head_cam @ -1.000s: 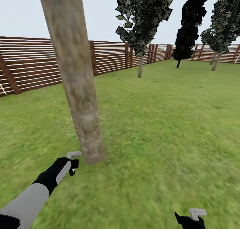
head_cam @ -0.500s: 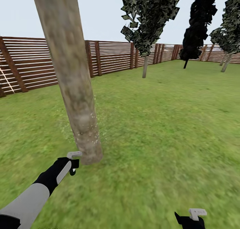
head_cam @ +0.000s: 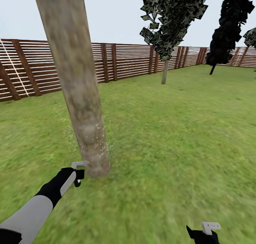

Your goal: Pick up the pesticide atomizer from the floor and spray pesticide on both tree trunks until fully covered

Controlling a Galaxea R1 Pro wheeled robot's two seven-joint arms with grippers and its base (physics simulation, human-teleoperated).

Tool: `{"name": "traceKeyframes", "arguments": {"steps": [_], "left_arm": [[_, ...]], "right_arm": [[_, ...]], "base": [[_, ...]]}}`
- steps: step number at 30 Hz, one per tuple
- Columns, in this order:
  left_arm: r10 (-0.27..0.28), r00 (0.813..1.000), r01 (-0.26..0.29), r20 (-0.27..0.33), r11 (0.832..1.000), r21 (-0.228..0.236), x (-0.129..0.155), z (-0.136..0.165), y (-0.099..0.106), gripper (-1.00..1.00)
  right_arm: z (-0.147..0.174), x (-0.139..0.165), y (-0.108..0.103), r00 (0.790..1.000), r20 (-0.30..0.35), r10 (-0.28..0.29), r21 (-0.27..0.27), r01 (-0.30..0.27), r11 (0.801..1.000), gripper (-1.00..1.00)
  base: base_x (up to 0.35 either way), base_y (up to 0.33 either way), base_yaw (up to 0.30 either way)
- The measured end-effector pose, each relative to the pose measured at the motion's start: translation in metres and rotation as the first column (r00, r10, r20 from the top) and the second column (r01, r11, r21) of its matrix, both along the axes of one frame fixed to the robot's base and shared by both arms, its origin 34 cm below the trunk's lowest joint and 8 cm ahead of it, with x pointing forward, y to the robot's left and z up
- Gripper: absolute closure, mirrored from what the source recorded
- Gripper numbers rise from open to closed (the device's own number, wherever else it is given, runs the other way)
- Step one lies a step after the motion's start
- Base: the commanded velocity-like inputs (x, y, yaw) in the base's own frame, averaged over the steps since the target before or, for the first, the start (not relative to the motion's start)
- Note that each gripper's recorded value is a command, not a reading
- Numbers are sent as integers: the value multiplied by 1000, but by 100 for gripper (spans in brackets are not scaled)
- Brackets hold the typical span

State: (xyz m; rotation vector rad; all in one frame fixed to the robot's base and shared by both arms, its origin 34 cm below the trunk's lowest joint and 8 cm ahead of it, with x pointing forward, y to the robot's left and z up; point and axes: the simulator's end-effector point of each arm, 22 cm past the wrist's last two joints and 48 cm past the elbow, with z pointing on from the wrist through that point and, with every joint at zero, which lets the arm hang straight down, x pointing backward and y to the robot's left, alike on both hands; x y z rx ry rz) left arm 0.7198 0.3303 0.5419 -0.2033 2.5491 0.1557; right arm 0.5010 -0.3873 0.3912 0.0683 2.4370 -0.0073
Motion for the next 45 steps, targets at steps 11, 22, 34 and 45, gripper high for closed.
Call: {"name": "traceKeyframes", "arguments": {"steps": [11, 22, 34, 45], "left_arm": [[-40, 997, 37, -70, 999, -37, -31, -35, -42, 100], [-106, 992, 109, 63, 993, -41, 16, 45, -109, 100], [-59, 998, 60, 19, 996, -62, 14, 49, -92, 100], [-72, 993, 79, 99, 994, -72, 33, 88, -99, 100]], "right_arm": [[0, 0, 0, 1000, 0, 0, 0, 0, 1000, -100], [0, 0, 0, 1000, 0, 0, 0, 0, 1000, -100], [0, 0, 0, 1000, 0, 0, 0, 0, 1000, -100], [0, 0, -1, 1000, 0, -1, -1, 1, 1000, -100]], "base": [[11, -6, 130], [0, 0, 0], [-1, -143, 0], [-183, -44, 120]]}}
